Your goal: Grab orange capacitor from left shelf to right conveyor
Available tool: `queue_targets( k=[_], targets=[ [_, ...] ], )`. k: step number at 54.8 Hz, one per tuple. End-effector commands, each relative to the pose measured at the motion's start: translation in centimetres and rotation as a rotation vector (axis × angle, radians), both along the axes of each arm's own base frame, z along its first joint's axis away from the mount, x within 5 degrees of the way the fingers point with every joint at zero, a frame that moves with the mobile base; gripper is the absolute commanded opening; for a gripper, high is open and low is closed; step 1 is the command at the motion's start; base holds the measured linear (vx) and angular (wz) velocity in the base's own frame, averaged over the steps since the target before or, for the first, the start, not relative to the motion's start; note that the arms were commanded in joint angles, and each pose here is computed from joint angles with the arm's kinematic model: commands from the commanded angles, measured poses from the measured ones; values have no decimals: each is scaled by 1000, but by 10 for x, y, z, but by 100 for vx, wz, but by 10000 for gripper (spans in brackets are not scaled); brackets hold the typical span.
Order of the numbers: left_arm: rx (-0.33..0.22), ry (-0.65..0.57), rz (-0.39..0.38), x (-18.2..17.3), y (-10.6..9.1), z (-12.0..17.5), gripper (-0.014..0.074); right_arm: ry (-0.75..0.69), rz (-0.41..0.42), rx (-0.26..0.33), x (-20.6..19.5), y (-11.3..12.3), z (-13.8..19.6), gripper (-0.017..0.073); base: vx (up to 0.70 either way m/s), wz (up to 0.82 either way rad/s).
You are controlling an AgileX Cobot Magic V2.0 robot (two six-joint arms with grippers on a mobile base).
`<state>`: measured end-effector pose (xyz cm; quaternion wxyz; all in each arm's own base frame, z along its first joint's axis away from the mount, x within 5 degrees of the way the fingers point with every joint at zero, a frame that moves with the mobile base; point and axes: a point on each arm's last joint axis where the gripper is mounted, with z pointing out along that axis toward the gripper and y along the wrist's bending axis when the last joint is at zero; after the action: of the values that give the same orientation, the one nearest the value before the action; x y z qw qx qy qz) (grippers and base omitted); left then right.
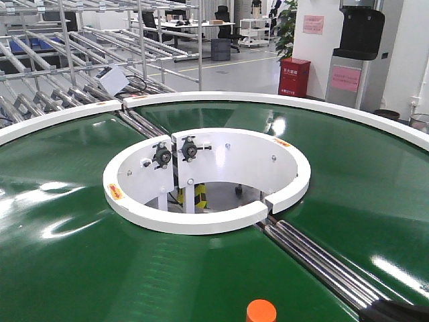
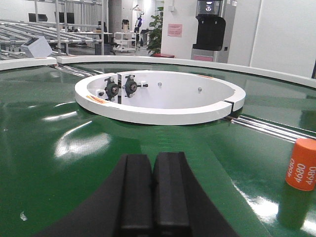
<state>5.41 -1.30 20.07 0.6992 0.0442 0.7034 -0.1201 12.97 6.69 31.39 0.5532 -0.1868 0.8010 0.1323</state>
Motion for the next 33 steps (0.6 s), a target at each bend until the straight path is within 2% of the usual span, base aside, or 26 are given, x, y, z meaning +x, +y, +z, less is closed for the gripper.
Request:
queue_targets(
  k=[1, 7, 9, 12, 14, 19, 23, 33],
  targets=[
    [-37, -110, -5, -2, 0, 18, -6, -109, 8, 32, 1, 0, 16, -12, 0, 0],
    [-37, -110, -5, -2, 0, 18, -6, -208, 34, -18, -6, -3, 12, -12, 0, 0],
    [-37, -110, -5, -2, 0, 18, -6, -268, 24, -4, -9, -7, 6, -12, 0, 0],
    [-37, -110, -5, -2, 0, 18, -6, -330, -29, 61, -13, -15, 1, -12, 0, 0],
    [-37, -110, -5, -2, 0, 18, -6, -338, -90, 124, -16, -23, -9, -12, 0, 0],
    [-37, -110, -5, -2, 0, 18, -6, -362, -226, 223, -28, -41, -32, -12, 0, 0],
    [-37, -110, -5, -2, 0, 18, -6, -364, -310, 203, -39, -52, -51, -12, 0, 0],
    [-37, -110, -5, -2, 0, 18, -6, -263, -449, 124, -64, -65, -91, -12, 0, 0]
  ],
)
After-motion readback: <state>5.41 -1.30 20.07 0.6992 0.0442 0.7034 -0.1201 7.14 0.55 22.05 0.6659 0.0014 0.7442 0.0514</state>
